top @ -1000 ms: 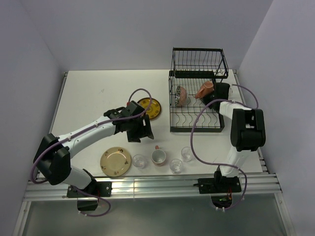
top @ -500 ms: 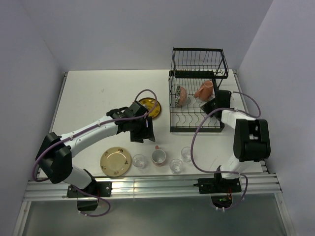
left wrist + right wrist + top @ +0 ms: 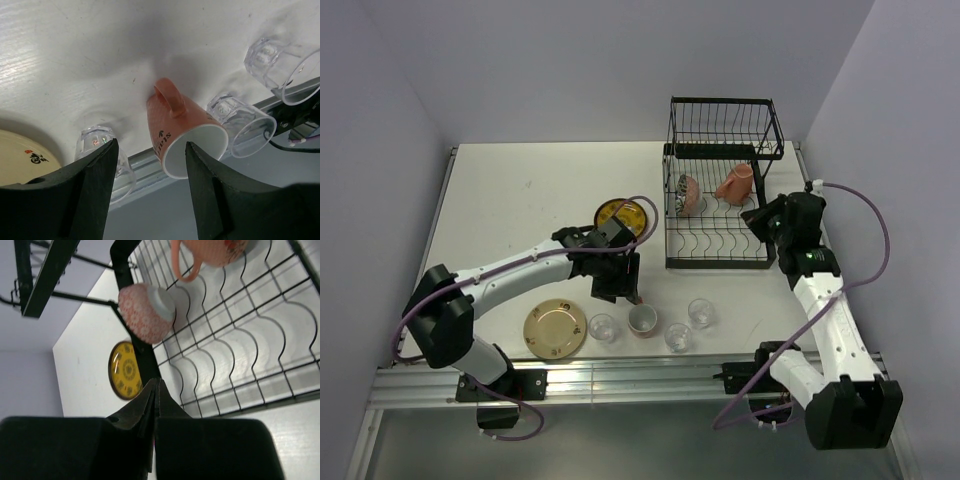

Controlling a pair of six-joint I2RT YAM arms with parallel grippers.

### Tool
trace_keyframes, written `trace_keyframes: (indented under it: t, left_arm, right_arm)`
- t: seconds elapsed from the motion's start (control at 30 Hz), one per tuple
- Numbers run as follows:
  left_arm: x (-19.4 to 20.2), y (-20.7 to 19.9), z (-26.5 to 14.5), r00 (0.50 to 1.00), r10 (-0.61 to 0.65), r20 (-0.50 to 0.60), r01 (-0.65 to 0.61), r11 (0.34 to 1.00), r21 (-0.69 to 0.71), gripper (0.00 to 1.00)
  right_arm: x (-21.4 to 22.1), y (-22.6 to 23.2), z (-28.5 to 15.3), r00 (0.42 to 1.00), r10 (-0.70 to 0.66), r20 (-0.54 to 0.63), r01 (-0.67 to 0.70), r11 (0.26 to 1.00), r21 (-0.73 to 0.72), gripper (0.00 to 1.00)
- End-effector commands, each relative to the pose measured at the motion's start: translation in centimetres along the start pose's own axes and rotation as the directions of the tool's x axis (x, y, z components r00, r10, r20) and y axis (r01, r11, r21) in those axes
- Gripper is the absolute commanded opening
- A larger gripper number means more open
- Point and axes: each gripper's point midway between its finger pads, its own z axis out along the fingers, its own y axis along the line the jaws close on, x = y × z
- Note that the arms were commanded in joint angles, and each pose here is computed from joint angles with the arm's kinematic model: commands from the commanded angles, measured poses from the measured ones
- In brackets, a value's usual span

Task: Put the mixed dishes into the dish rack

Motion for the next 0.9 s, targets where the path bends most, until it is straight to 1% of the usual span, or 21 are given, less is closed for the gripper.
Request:
trace_keyframes:
  t: [0.0,0.07,0.23,0.33,0.4,0.47,0.5,0.57,0.6,0.63,0.67,0.7,0.73,0.77,0.8,0.83,0.87]
  left_arm:
    - [-0.2,-1.1,-0.3,0.998,0.062,0.014,-0.062,0.998,-0.001,0.61]
    - [0.5,-1.1,0.1,0.997,0.082,-0.006,-0.082,0.996,-0.018,0.62]
    - [1.6,-0.6,1.4,0.992,0.113,-0.054,-0.116,0.991,-0.068,0.62]
    - [1.8,0.0,2.7,0.989,0.116,-0.087,-0.125,0.986,-0.109,0.6]
    - [1.7,0.3,3.6,0.987,0.12,-0.108,-0.134,0.982,-0.134,0.52]
    - [1.0,-0.1,3.8,0.985,0.139,-0.099,-0.152,0.979,-0.137,0.43]
    - [0.7,0.0,4.2,0.983,0.152,-0.098,-0.166,0.975,-0.151,0.34]
    - [-0.4,-0.8,4.1,0.982,0.173,-0.079,-0.183,0.972,-0.15,0.27]
    - [-0.8,-0.8,4.4,0.978,0.193,-0.079,-0.203,0.966,-0.161,0.16]
    - [-1.7,-1.6,3.8,0.977,0.203,-0.064,-0.211,0.965,-0.158,0.09]
    - [-2.0,-1.9,3.6,0.976,0.21,-0.062,-0.217,0.964,-0.155,0.0]
    - [-2.3,-2.2,3.3,0.974,0.22,-0.06,-0.227,0.962,-0.154,0.0]
    - [-3.6,-2.3,2.5,0.973,0.231,-0.019,-0.23,0.955,-0.186,0.0]
    - [-4.1,-2.4,2.0,0.972,0.235,-0.004,-0.231,0.953,-0.195,0.0]
    - [-4.7,-2.5,1.2,0.971,0.238,0.016,-0.23,0.952,-0.204,0.0]
    - [-6.1,-2.7,0.1,0.968,0.24,0.067,-0.219,0.948,-0.233,0.0]
    - [-6.2,-2.1,-0.9,0.97,0.234,0.069,-0.209,0.942,-0.262,0.0]
  right_arm:
    - [2.3,-0.7,-1.5,0.996,-0.034,-0.085,0.036,0.999,0.02,0.0]
    - [2.2,-0.5,-2.2,0.996,-0.032,-0.081,0.033,0.999,0.014,0.0]
    - [2.3,1.8,-3.4,0.995,-0.044,-0.094,0.039,0.998,-0.051,0.0]
    - [1.8,3.2,-4.1,0.995,-0.049,-0.085,0.041,0.996,-0.084,0.0]
    - [1.4,4.3,-4.7,0.995,-0.055,-0.078,0.046,0.993,-0.108,0.0]
    - [1.0,5.1,-5.1,0.995,-0.061,-0.074,0.052,0.991,-0.125,0.0]
    - [0.8,5.4,-5.2,0.995,-0.066,-0.072,0.056,0.99,-0.133,0.0]
    - [0.6,6.1,-5.7,0.994,-0.078,-0.075,0.066,0.986,-0.152,0.11]
    - [0.8,6.4,-5.9,0.993,-0.087,-0.082,0.073,0.984,-0.164,0.17]
    - [0.8,6.6,-6.0,0.992,-0.09,-0.086,0.075,0.983,-0.17,0.29]
    - [0.8,7.1,-6.2,0.991,-0.094,-0.096,0.075,0.98,-0.182,0.35]
    - [1.0,7.1,-6.2,0.989,-0.097,-0.107,0.076,0.98,-0.185,0.39]
    - [1.0,7.3,-6.3,0.988,-0.1,-0.115,0.076,0.978,-0.192,0.49]
    - [1.2,7.9,-6.4,0.985,-0.105,-0.134,0.075,0.975,-0.211,0.54]
    - [1.3,8.1,-6.4,0.983,-0.11,-0.147,0.076,0.973,-0.218,0.57]
    - [1.4,8.4,-6.4,0.981,-0.112,-0.161,0.073,0.971,-0.227,0.62]
    - [1.4,8.9,-6.2,0.977,-0.115,-0.178,0.072,0.969,-0.235,0.63]
